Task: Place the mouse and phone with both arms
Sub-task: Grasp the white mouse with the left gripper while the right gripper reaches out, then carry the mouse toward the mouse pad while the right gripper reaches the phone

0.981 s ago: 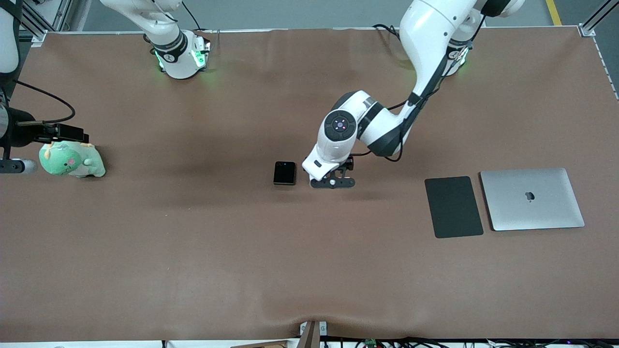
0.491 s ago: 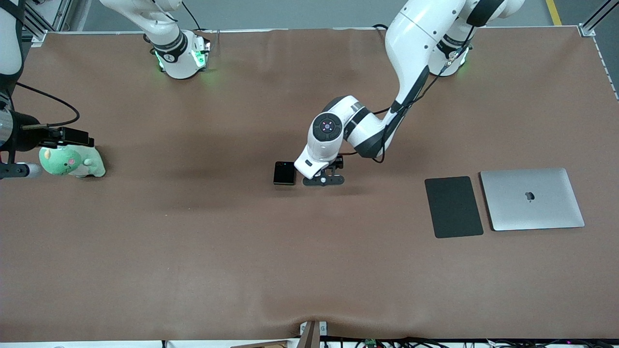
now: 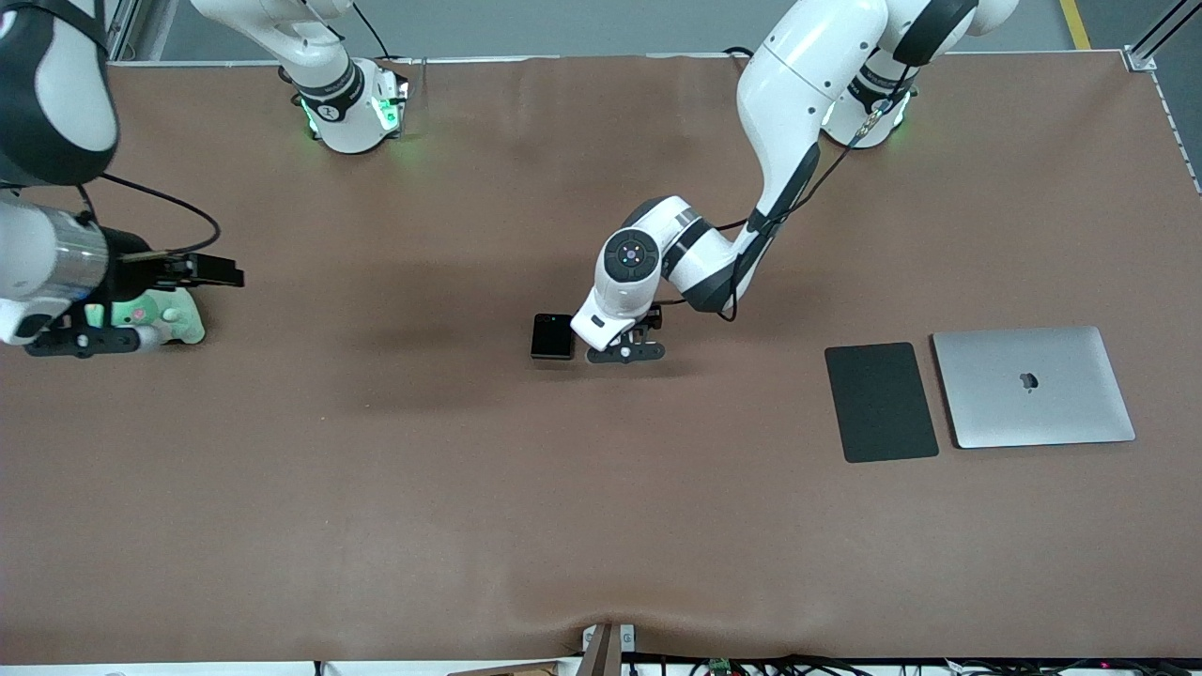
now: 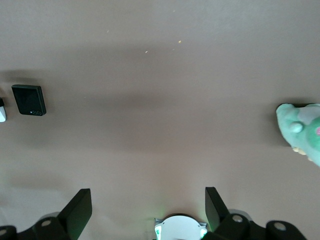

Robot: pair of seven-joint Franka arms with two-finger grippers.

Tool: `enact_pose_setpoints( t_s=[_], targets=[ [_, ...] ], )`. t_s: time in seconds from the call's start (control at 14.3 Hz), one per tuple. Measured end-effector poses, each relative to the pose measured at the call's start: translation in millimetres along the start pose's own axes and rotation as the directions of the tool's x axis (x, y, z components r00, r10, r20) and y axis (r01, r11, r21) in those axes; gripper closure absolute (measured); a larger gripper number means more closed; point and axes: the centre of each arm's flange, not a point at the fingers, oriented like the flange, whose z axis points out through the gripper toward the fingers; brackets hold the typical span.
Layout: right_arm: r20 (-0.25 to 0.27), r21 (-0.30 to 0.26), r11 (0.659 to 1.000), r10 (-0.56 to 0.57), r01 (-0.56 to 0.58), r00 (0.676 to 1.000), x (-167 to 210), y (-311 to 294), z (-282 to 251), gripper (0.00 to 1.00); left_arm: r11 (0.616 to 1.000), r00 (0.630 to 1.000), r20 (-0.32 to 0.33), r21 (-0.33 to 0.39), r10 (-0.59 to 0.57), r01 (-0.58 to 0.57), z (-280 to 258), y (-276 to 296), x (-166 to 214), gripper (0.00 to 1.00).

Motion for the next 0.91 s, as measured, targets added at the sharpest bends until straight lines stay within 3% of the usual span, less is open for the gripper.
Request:
enact_pose_setpoints(
  t_s=[0.21, 0.49, 0.7, 0.91],
  targets=[
    [0.041, 0.003, 1.000, -0.030, 0.030, 0.999, 4.6, -30.4, 20.3, 0.00, 0.999, 1.000, 0.004, 0.005, -0.031, 0.031, 4.0, -0.4, -1.5, 0.07],
    [0.070, 0.066, 0.998, -0.011, 0.006, 0.997, 6.4, -60.8, 40.1, 0.00, 0.999, 0.999, 0.005, 0.006, -0.037, 0.037, 4.7, -0.4, -2.3, 0.25],
    [0.072, 0.069, 0.997, -0.025, 0.020, 0.997, 9.0, -78.6, 58.3, 0.00, 0.999, 0.999, 0.002, 0.007, -0.034, 0.034, 4.2, -0.1, -2.3, 0.38],
    [0.072, 0.051, 0.999, -0.016, 0.013, 0.997, 10.5, -108.2, 88.8, 0.00, 0.999, 0.999, -0.002, 0.006, -0.034, 0.034, 2.7, -0.4, -0.7, 0.39]
  ],
)
